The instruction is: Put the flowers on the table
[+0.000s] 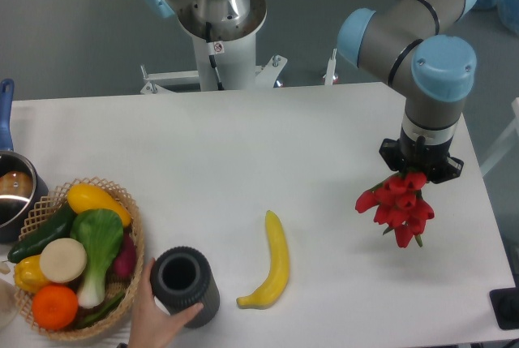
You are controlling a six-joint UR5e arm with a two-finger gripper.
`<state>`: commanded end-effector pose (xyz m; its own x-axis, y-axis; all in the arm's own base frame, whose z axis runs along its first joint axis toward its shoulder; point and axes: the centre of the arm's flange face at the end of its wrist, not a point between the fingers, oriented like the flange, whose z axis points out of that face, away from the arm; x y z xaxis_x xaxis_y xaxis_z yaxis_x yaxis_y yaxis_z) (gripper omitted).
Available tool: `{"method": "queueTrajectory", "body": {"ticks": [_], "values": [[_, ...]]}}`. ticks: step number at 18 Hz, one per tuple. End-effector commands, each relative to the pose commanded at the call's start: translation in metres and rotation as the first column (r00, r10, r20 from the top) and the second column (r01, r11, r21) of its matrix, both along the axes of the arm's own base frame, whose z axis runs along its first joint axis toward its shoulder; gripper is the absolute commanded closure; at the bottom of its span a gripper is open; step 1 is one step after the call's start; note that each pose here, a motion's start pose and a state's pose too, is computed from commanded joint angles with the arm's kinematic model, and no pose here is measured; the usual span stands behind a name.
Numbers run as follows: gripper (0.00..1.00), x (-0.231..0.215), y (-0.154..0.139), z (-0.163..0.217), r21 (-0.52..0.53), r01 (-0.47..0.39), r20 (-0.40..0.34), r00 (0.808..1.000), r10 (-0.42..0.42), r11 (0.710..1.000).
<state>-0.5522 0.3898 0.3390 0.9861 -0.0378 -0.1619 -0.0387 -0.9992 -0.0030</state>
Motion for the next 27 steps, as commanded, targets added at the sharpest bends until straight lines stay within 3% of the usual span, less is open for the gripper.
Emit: {"method": "queueTrajectory", "body": {"ticks": [7, 12, 16, 21, 22, 24, 25, 27], "values": [[0.89, 0.001, 0.005, -0.009, -0.005, 0.005, 0.011, 1.000, -0.005, 1.000], [0.82, 0.007, 0.017, -0.045, -0.037, 0.020, 0.057, 0.998, -0.018, 0.999], [0.60, 0.014, 0.019, -0.062, -0.040, 0.025, 0.072, 0.997, -0.022, 0.999], [0.46, 0.019, 0.021, -0.071, -0.019, 0.032, 0.026, 0.999, -0.031, 0.999], [0.40, 0.019, 0.022, -0.073, -0.017, 0.038, 0.024, 0.999, -0.037, 0.999], [0.05, 0.020, 0.021, -0.077, -0.021, 0.039, 0.029, 0.999, -0.039, 0.999], [0.00, 0.020, 0.021, -0.077, -0.019, 0.039, 0.023, 0.999, -0.039, 0.999], [0.00, 0.021, 0.021, -0.078, -0.009, 0.037, 0.004, 0.999, -0.037, 0.999]]}}
